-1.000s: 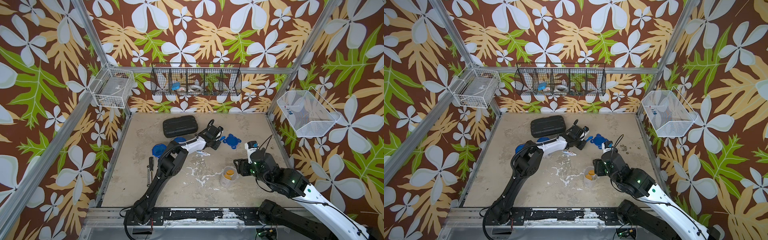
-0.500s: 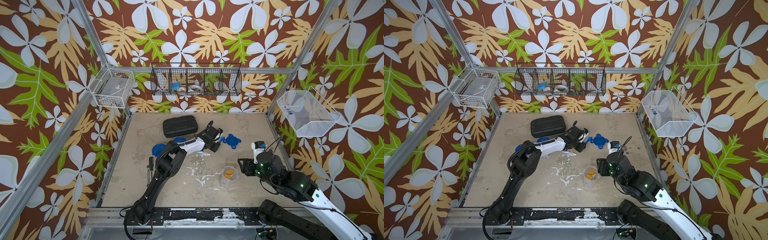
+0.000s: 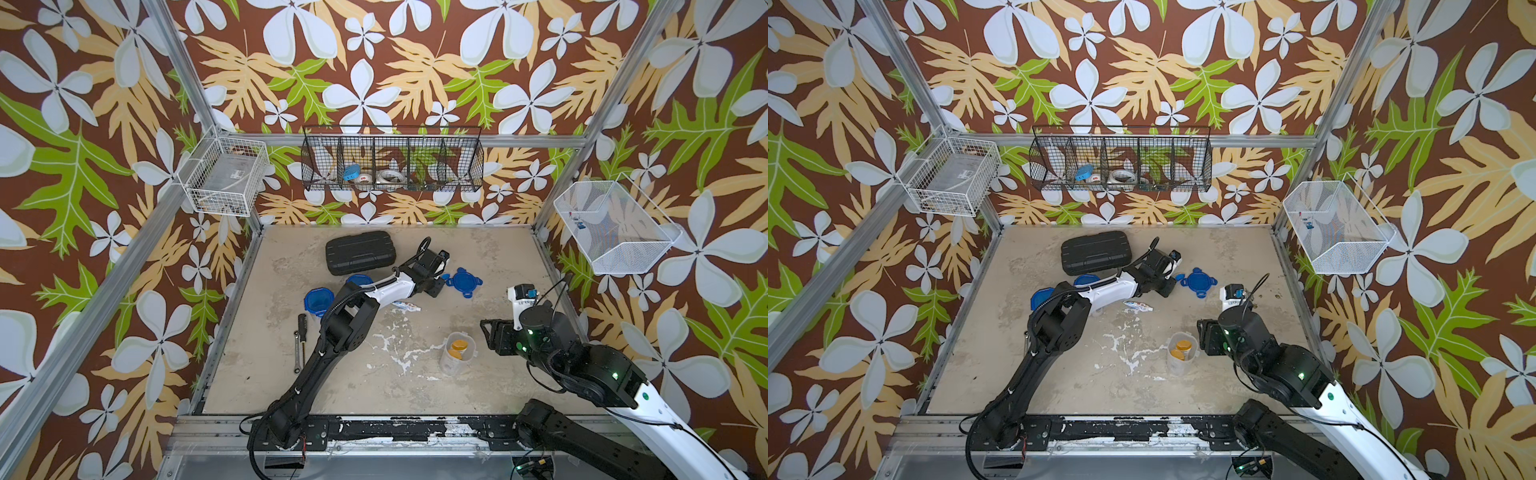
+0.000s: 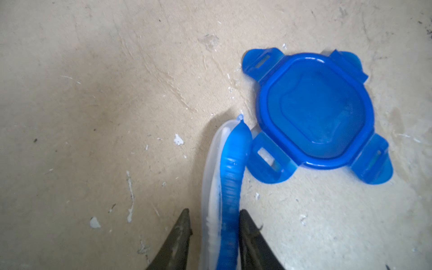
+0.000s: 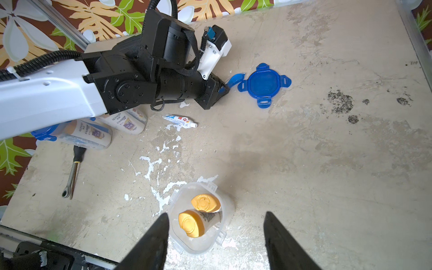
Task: Pack away toiletry kits
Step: Pick up the toiletry item from the center of the board.
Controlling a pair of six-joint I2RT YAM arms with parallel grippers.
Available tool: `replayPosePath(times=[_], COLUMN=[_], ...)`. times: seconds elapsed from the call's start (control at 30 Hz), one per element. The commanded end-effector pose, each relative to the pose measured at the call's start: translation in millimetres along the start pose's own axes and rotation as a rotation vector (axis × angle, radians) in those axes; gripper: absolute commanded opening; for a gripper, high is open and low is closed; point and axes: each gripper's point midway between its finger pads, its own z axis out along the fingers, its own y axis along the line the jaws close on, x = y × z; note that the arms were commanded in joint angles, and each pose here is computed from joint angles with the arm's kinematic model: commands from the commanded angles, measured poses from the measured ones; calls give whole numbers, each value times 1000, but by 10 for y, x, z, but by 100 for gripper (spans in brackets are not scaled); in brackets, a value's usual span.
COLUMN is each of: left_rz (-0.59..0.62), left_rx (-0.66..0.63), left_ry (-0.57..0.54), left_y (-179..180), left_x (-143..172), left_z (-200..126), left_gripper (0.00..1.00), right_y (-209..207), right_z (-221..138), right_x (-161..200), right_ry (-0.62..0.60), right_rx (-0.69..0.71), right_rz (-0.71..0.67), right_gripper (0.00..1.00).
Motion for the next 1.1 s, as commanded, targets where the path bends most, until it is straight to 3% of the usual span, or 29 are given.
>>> replayPosePath(times=[0.0, 0.17, 0.27, 0.57, 0.9, 1.07], left_rz=[-6, 18, 13, 17, -48, -20], left_rx=[19, 10, 17, -8, 87, 125], left_ry=[177, 195, 183, 186, 2, -75], left_y=[-63, -121, -136, -92, -283, -414], left_x=[509, 570, 542, 542, 210, 216], left_z=[-34, -172, -281, -503, -1563, -2056], left_gripper=[32, 26, 16, 16, 17, 17], right_y=[46, 171, 220, 254, 347, 418], right_z=[53, 128, 163, 280, 528, 653], right_x=[-23, -113, -222, -248, -181, -306], right_ry=[-2, -6, -12, 13, 133, 147], right_rx=[-9, -63, -104, -136, -217, -346], right_rz=[-22, 19, 58, 98, 180, 300], right_gripper=[65, 68, 68, 68, 75, 79])
